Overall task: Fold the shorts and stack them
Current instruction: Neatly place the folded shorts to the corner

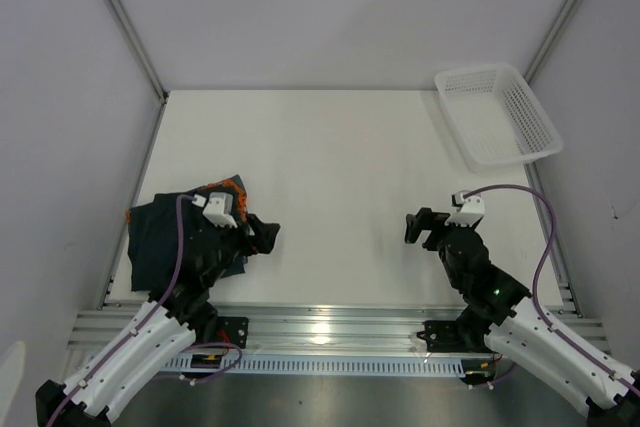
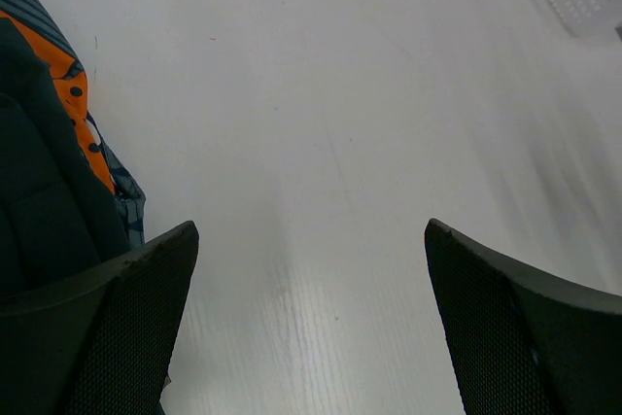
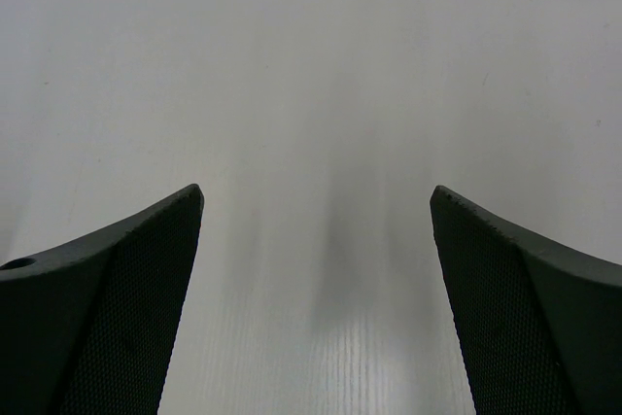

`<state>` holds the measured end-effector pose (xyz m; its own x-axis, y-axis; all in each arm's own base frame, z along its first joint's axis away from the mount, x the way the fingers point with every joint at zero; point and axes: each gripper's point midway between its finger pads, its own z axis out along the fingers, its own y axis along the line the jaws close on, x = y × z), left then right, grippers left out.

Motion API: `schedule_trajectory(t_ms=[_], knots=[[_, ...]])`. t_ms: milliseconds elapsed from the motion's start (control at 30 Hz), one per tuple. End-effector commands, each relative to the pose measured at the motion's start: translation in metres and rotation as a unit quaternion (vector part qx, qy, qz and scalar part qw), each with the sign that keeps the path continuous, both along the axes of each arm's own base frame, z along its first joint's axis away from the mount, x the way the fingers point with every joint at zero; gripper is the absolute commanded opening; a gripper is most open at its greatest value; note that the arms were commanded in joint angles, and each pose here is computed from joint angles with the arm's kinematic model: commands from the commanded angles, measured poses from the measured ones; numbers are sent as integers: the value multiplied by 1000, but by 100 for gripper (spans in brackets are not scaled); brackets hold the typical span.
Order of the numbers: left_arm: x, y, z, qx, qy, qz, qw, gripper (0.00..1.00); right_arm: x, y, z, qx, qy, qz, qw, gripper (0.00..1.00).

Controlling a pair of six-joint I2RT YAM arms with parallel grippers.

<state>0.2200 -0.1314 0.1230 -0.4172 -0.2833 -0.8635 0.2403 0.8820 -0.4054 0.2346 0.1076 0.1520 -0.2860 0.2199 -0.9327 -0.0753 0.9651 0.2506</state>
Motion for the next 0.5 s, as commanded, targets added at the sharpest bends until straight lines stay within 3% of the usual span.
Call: schedule_trajectory(t_ms=[0, 467], knots=[[3, 4, 20, -8, -34, 12, 999, 99, 3, -6, 5, 13, -15, -21, 1000, 100], [4, 9, 19, -7, -34, 27, 999, 99, 3, -8, 5, 15, -14, -29, 999, 100]])
